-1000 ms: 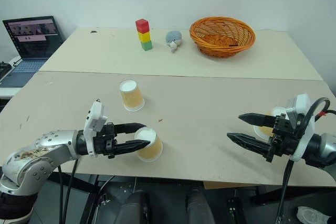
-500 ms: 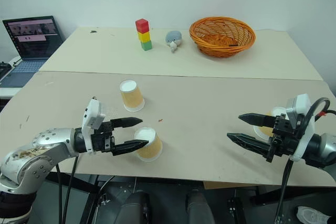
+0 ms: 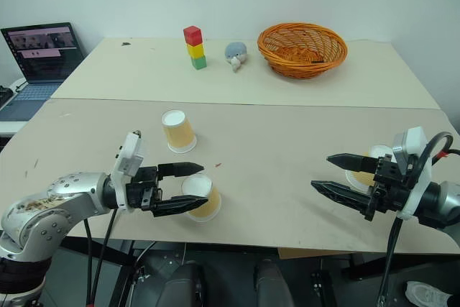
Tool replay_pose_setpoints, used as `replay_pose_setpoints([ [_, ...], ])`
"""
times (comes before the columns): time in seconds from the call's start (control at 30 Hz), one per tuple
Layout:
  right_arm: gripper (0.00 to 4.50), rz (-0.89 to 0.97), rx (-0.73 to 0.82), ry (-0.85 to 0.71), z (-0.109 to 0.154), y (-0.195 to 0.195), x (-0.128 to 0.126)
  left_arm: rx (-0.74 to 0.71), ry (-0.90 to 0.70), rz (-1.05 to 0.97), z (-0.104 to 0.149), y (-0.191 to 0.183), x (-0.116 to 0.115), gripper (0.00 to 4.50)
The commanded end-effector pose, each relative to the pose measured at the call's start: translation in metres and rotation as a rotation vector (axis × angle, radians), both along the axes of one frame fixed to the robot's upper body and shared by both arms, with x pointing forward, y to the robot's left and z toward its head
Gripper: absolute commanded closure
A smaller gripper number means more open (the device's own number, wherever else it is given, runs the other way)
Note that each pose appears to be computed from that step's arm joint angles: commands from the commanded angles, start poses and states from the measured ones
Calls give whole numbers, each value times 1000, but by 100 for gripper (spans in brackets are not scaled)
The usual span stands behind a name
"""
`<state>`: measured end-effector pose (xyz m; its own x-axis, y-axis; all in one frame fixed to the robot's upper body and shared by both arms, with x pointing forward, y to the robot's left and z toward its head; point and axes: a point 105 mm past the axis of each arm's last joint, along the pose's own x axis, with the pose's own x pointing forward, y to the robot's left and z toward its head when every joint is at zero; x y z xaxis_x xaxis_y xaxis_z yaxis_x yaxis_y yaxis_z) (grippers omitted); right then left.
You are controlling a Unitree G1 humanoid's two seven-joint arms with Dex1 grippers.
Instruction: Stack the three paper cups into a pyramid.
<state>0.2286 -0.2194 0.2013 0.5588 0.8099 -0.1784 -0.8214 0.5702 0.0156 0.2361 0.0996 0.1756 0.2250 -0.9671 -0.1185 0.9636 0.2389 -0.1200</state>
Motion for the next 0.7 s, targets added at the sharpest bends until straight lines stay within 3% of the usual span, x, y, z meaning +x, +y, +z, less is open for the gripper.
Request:
replay_pose_setpoints([
  [0.03,0,4,-9,-47,11,1,-3,35,-14,-5,-6,1,1,9],
  [0.7,0,-3,-4,-49,11,4,-8,59,-74,25,-20,-1,16,9],
])
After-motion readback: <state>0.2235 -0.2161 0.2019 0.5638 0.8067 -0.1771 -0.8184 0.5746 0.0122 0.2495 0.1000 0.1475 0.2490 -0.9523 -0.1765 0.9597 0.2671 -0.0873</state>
